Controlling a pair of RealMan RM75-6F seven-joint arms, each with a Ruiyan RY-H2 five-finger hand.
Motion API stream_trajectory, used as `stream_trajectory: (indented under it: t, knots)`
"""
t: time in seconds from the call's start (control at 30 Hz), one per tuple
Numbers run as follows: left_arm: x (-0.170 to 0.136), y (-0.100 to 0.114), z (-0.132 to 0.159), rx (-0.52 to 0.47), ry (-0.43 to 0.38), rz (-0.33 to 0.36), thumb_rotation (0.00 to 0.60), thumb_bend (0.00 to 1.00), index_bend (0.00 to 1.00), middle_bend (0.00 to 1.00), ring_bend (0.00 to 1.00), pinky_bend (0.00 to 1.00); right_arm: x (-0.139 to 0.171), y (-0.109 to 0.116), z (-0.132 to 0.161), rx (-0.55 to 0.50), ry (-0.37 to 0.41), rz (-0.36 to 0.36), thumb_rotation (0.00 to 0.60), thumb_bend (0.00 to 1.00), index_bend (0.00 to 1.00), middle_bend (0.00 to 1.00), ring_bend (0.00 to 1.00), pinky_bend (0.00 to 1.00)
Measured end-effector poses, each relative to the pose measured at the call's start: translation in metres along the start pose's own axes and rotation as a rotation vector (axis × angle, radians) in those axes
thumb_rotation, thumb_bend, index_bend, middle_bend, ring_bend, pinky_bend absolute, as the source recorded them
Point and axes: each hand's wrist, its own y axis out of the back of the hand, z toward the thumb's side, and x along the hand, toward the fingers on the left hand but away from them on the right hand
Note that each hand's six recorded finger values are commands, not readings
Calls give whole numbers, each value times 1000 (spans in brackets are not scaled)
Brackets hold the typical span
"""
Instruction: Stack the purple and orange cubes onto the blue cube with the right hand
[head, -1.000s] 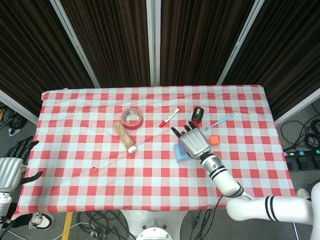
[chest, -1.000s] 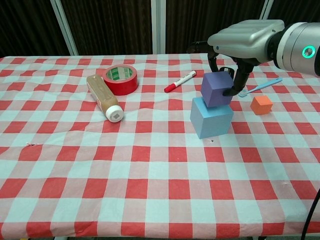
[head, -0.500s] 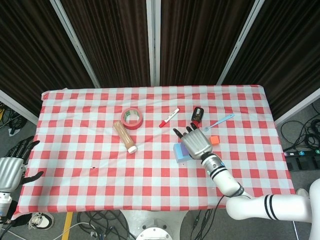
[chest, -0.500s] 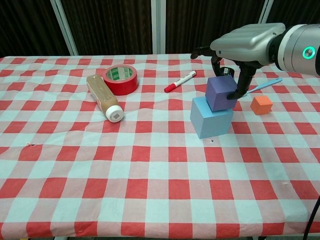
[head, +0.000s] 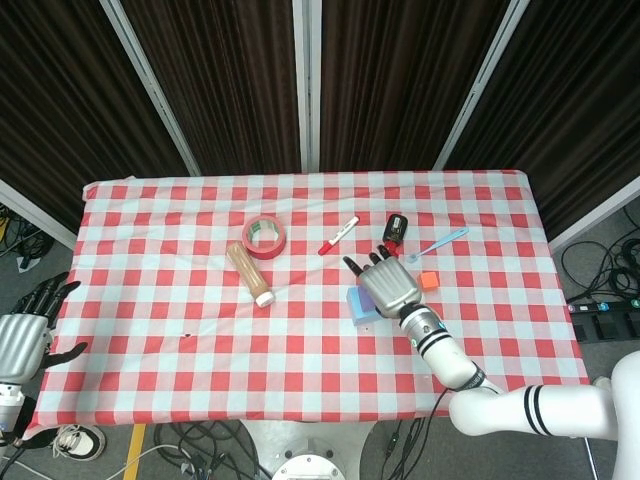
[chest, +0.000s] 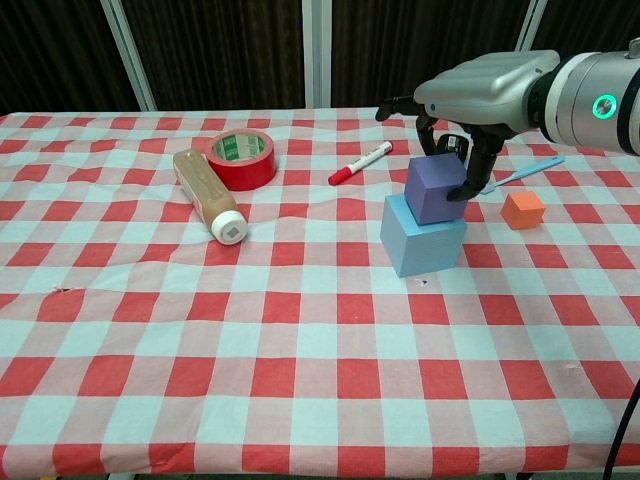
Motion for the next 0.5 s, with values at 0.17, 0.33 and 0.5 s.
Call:
stream_trajectory:
  t: [0.17, 0.33, 0.5]
  knots:
    - [0, 2, -2, -4, 9, 12, 600, 171, 202, 177, 132, 242, -3, -5, -1, -2, -8, 11, 600, 136, 0, 433, 177, 122]
    - [-1, 2, -3, -5, 11, 13, 600, 171, 202, 177, 132, 241, -5, -7, 0, -17, 3, 14, 600, 80, 0, 373, 145, 118]
    - [0, 3, -2, -4, 6, 15, 600, 171, 202, 177, 132, 242, -4, -8, 1, -28, 30, 29, 600, 0, 0, 214, 14, 75]
